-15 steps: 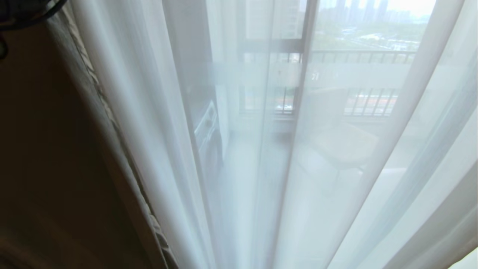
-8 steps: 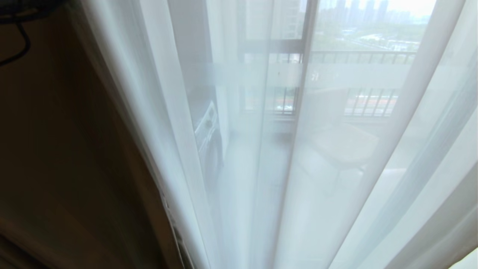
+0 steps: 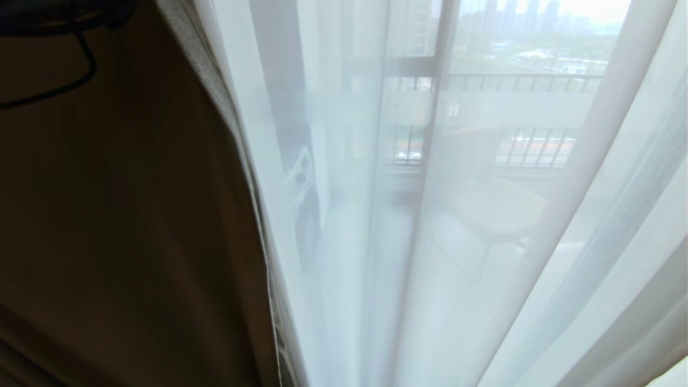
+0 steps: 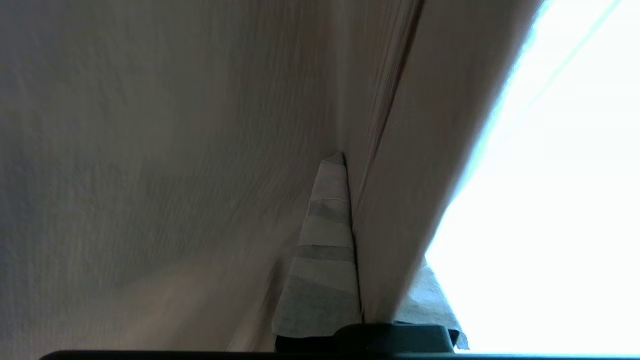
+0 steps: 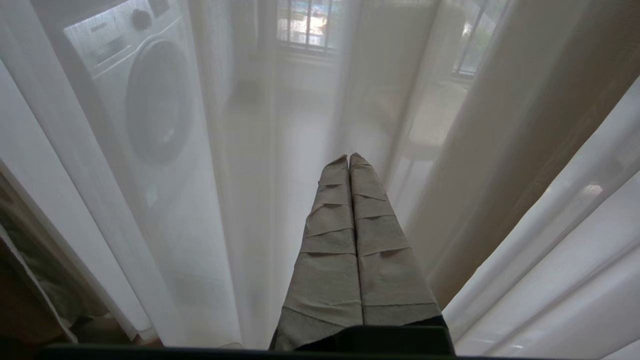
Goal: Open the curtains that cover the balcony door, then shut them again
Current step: Close the outer curtains on both sides
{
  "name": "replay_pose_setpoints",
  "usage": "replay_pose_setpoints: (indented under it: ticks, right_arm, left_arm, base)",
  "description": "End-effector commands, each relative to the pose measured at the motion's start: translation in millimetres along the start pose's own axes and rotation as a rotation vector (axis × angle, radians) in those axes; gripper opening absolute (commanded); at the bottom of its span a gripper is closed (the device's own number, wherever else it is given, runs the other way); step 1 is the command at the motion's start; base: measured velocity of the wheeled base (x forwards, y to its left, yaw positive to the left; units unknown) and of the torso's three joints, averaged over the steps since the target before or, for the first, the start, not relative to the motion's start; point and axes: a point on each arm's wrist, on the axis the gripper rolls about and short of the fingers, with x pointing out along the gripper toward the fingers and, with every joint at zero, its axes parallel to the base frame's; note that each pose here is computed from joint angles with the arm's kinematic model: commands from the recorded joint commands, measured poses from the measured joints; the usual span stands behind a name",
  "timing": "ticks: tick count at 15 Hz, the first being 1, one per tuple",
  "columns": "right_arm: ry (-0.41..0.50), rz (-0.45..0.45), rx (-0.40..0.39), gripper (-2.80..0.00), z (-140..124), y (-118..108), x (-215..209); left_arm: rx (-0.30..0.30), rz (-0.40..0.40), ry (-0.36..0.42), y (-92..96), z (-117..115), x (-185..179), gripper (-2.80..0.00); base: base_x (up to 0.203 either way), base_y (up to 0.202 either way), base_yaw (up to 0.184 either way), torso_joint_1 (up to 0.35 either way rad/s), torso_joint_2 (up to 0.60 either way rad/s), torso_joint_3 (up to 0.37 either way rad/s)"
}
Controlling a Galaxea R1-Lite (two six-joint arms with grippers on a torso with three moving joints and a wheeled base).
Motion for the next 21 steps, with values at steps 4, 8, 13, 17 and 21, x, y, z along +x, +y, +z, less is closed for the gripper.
replay_pose_setpoints:
  ticks: [4, 8, 13, 17, 21]
  right_arm:
    - [-0.001, 0.001, -0.001, -2.80, 0, 0, 0]
    - [-0.001, 0.001, -0.001, -2.80, 0, 0, 0]
    - [-0.001, 0.001, -0.001, -2.80, 0, 0, 0]
    - [-0.001, 0.001, -0.001, -2.80, 0, 0, 0]
    - [-0.001, 0.001, -0.001, -2.80, 0, 0, 0]
  left_arm:
    - [-0.014, -0.067, 0.053, -19.5, -19, 7, -2.80]
    - [-0.016, -0.114, 0.073, -31.9, -29, 10, -2.80]
    - [-0.021, -0.156, 0.095, -45.1, -37, 14, -2.80]
    - [-0.025, -0.198, 0.123, -58.6, -47, 15, -2.80]
    - [-0.032, -0.235, 0.139, -71.6, -56, 20, -2.80]
  base:
    - [0.000, 0.000, 0.000, 0.000, 0.00, 0.000]
    - [0.000, 0.000, 0.000, 0.000, 0.00, 0.000]
    - [0.000, 0.000, 0.000, 0.000, 0.00, 0.000]
    - [0.000, 0.000, 0.000, 0.000, 0.00, 0.000]
    - [0.000, 0.000, 0.000, 0.000, 0.00, 0.000]
